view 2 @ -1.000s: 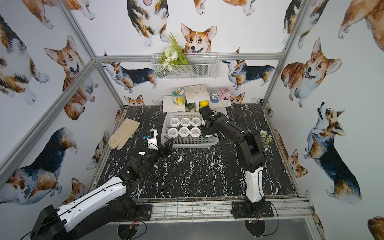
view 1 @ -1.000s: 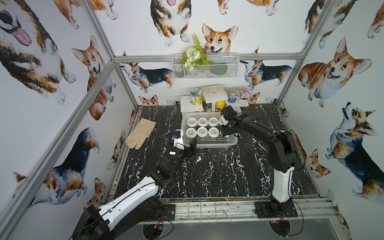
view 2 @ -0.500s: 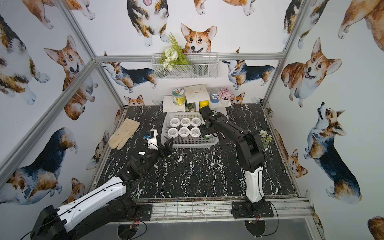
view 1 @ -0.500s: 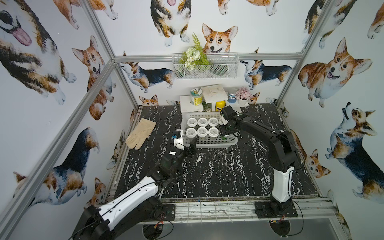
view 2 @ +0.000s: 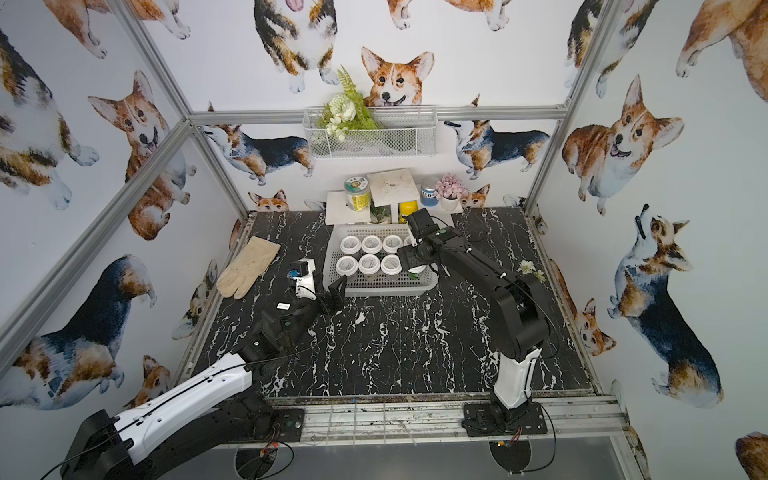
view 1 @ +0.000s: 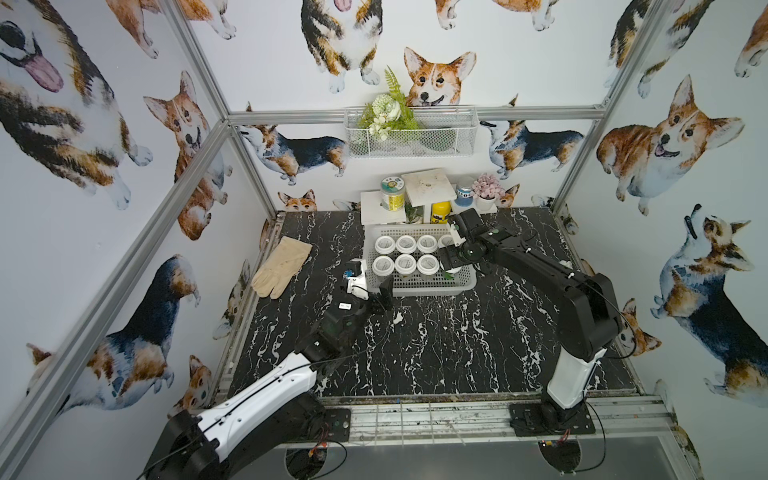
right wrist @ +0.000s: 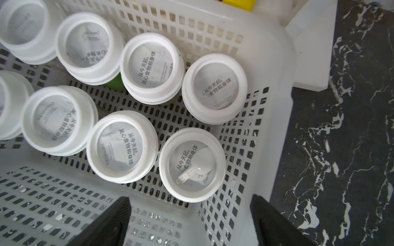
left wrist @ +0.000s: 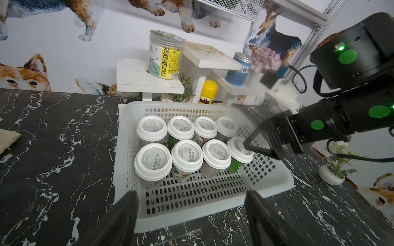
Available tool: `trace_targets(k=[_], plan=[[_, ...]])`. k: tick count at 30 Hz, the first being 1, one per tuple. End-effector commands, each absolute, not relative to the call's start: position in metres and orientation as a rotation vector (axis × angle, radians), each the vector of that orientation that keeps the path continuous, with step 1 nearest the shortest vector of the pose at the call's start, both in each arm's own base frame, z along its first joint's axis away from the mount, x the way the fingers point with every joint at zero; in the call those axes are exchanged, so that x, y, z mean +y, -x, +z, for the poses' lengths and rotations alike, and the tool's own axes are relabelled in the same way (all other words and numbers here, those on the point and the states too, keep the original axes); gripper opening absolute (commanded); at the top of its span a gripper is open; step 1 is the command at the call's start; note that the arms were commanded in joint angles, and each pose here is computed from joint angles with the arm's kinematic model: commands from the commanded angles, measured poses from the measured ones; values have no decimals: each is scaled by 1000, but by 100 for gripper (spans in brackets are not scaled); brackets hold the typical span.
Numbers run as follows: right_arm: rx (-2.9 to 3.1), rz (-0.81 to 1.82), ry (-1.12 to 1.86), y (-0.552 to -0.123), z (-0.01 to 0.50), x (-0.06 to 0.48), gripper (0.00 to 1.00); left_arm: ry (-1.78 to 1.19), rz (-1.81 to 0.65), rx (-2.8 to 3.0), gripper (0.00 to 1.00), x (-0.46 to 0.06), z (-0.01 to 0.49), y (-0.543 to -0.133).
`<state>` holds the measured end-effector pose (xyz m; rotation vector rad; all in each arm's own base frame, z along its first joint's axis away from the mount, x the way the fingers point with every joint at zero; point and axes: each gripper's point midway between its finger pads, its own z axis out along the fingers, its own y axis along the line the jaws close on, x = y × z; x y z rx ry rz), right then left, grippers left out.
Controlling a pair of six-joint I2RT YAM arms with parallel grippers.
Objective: Put the yogurt in the basket
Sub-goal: Place the yogurt in the basket, then reset both arms
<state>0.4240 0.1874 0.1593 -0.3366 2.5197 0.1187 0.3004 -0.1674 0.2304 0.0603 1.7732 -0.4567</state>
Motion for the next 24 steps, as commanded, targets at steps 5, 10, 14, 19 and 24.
trace_targets(k=[5, 10, 14, 19, 24], plan=[[2254, 332, 274, -413, 226, 198, 98, -59, -470, 1750, 83, -168, 239, -300], [2112, 388, 197, -388, 253, 183, 100, -49, -474, 1734, 84, -164, 240, -297], [2018, 411, 172, -365, 262, 170, 100, -31, -472, 1724, 100, -160, 242, -295], [2001, 373, 128, -351, 257, 153, 100, -1, -454, 1713, 100, -153, 245, -294], [1972, 223, 42, -345, 257, 123, 99, -45, -217, 1728, 100, -127, 256, -301]])
